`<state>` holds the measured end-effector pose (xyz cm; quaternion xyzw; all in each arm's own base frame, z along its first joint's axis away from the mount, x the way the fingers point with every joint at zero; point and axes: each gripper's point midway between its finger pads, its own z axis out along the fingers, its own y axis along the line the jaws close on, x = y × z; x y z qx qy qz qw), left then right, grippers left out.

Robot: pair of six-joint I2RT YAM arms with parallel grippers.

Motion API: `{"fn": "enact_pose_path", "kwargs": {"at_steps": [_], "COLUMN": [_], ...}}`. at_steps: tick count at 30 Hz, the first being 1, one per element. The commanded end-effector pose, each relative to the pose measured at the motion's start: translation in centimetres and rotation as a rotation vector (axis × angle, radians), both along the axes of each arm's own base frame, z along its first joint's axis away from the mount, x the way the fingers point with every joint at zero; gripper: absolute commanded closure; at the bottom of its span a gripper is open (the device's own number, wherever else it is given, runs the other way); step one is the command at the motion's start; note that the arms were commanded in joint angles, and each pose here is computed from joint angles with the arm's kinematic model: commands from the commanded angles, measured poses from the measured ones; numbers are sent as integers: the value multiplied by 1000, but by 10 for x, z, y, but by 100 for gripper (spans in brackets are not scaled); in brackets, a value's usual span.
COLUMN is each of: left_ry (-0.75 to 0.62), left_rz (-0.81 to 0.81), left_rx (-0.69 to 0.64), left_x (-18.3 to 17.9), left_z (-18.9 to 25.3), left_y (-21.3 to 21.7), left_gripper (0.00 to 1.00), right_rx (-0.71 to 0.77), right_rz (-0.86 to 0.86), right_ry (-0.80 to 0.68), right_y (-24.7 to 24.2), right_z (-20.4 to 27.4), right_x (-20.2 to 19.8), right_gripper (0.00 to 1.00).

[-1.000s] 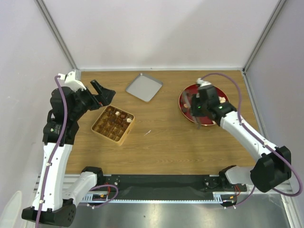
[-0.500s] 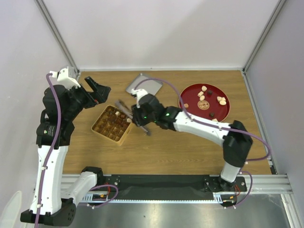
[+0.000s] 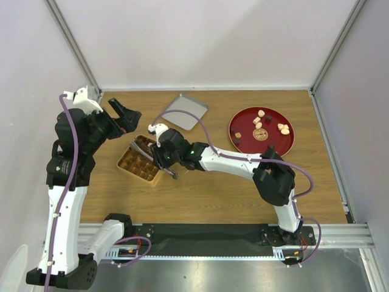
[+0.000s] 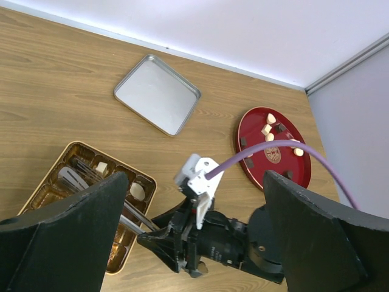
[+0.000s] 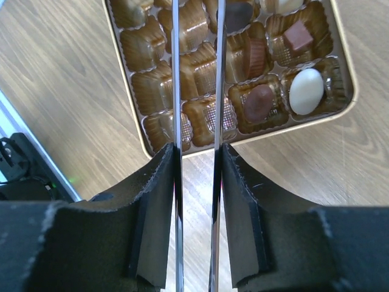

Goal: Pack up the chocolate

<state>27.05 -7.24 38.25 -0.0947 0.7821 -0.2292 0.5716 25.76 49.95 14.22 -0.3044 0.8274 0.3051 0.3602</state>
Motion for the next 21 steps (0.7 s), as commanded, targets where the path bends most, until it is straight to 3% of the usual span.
{"fn": "enact_pose_path", "kwargs": {"at_steps": [1,10,21], "left_ry": [-42,-35,-40], "left_rz": [-4,-6,-12], "left_rx": [5,8,8], "left_x": [0,1,0], "left_z": [11,5,4], "left_y": [1,0,-1], "left_gripper": [0,0,0], "right_rx": [113,49,52], "right_rz": [49,44,2], "right_ry": [-47,-38,-104], "right_y": [26,26,18], "right_z": [29,5,28], "right_x": [4,1,10], "right_gripper": [61,57,50]}}
